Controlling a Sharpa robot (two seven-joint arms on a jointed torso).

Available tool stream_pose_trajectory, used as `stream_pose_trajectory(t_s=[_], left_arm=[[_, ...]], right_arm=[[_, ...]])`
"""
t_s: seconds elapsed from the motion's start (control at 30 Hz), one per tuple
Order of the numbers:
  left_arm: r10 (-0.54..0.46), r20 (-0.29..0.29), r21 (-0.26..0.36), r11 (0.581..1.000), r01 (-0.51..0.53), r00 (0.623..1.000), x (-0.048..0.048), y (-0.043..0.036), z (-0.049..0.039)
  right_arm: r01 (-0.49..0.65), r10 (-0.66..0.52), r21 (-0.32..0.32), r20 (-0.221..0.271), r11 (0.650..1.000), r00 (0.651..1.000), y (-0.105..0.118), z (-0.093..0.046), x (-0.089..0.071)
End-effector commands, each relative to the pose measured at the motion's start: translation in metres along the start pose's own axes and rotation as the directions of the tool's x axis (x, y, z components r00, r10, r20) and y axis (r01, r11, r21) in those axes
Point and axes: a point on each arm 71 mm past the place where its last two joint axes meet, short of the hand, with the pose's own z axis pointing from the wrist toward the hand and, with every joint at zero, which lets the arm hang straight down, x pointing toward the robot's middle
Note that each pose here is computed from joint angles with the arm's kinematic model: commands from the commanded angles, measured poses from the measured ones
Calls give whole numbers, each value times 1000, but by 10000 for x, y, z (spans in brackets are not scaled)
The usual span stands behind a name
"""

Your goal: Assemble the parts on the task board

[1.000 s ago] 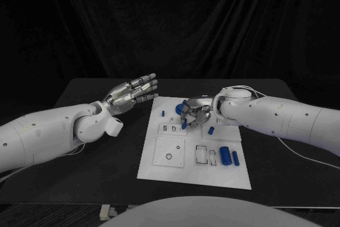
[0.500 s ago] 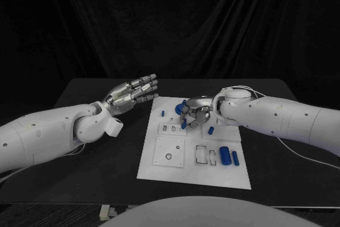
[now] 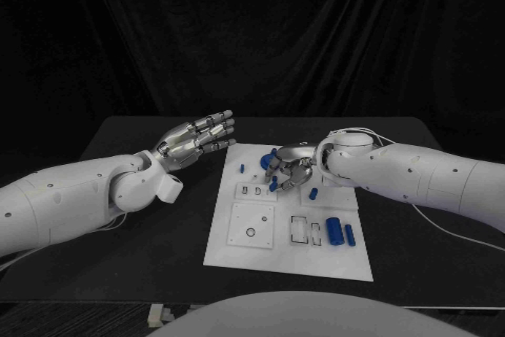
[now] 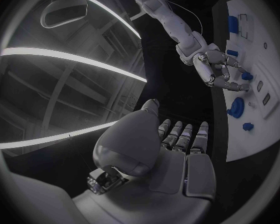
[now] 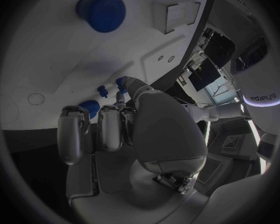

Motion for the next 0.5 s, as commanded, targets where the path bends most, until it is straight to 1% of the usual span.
stream_pose_trajectory(t_s=[0.03,0.13,0.23,0.37,0.4,0.47,0.5], left_arm=[[-11,-9,16,1000,12,1000,16,-7,7],[-11,-8,15,1000,11,1000,13,-6,4],[-11,-8,14,1000,11,1000,13,-5,5],[-9,-5,15,1000,9,1000,12,-6,2],[-9,-4,15,1000,9,1000,10,-6,0],[-8,-2,15,1000,8,1000,7,-7,-1],[-7,-1,15,1000,7,1000,5,-7,-2]], right_arm=[[2,-2,-1,-9,1000,1000,6,1,21],[3,-3,-2,-1,1000,1000,2,-5,17],[8,-8,-9,18,1000,1000,-4,-18,4],[27,-24,-39,80,999,996,-14,-66,-47],[36,-31,-53,103,998,994,-14,-84,-76],[48,-39,-67,126,997,991,-13,-105,-112],[61,-48,-83,150,995,988,-10,-130,-153]])
